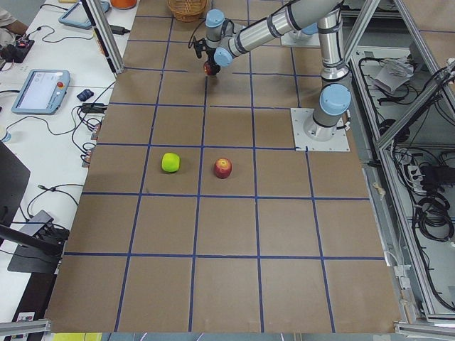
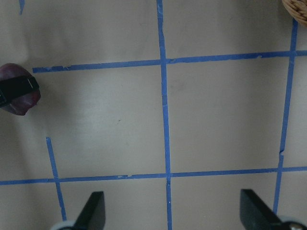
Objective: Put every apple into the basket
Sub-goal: 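Carry the dark red apple to mid-table and release it while right arm approaches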
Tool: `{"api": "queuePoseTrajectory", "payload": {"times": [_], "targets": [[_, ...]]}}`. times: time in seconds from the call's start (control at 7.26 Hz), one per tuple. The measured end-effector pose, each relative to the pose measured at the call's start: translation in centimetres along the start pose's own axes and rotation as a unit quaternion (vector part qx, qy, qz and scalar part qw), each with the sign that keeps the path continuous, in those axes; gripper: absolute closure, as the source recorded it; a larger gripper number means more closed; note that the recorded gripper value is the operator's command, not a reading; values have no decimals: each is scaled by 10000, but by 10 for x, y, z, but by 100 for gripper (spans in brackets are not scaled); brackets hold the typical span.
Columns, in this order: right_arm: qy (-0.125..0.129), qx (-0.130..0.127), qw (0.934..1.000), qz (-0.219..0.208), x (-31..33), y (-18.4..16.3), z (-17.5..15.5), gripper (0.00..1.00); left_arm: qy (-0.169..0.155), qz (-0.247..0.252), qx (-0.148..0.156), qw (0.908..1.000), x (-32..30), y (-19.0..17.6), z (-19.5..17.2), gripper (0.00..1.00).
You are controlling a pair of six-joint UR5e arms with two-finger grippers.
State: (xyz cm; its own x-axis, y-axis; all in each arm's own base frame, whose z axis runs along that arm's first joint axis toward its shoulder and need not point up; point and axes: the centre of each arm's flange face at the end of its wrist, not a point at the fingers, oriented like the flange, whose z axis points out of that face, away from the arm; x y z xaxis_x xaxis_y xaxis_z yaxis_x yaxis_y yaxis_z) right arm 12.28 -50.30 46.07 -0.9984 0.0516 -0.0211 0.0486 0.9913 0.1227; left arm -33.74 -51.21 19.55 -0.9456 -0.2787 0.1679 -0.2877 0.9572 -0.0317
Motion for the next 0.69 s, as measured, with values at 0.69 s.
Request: {"api": "queuePoseTrajectory", "payload": {"times": [0.69], "targets": [[-35, -1, 9997, -261, -25, -31, 49, 0, -111, 734, 80, 9972, -40, -58, -102, 0]]}}
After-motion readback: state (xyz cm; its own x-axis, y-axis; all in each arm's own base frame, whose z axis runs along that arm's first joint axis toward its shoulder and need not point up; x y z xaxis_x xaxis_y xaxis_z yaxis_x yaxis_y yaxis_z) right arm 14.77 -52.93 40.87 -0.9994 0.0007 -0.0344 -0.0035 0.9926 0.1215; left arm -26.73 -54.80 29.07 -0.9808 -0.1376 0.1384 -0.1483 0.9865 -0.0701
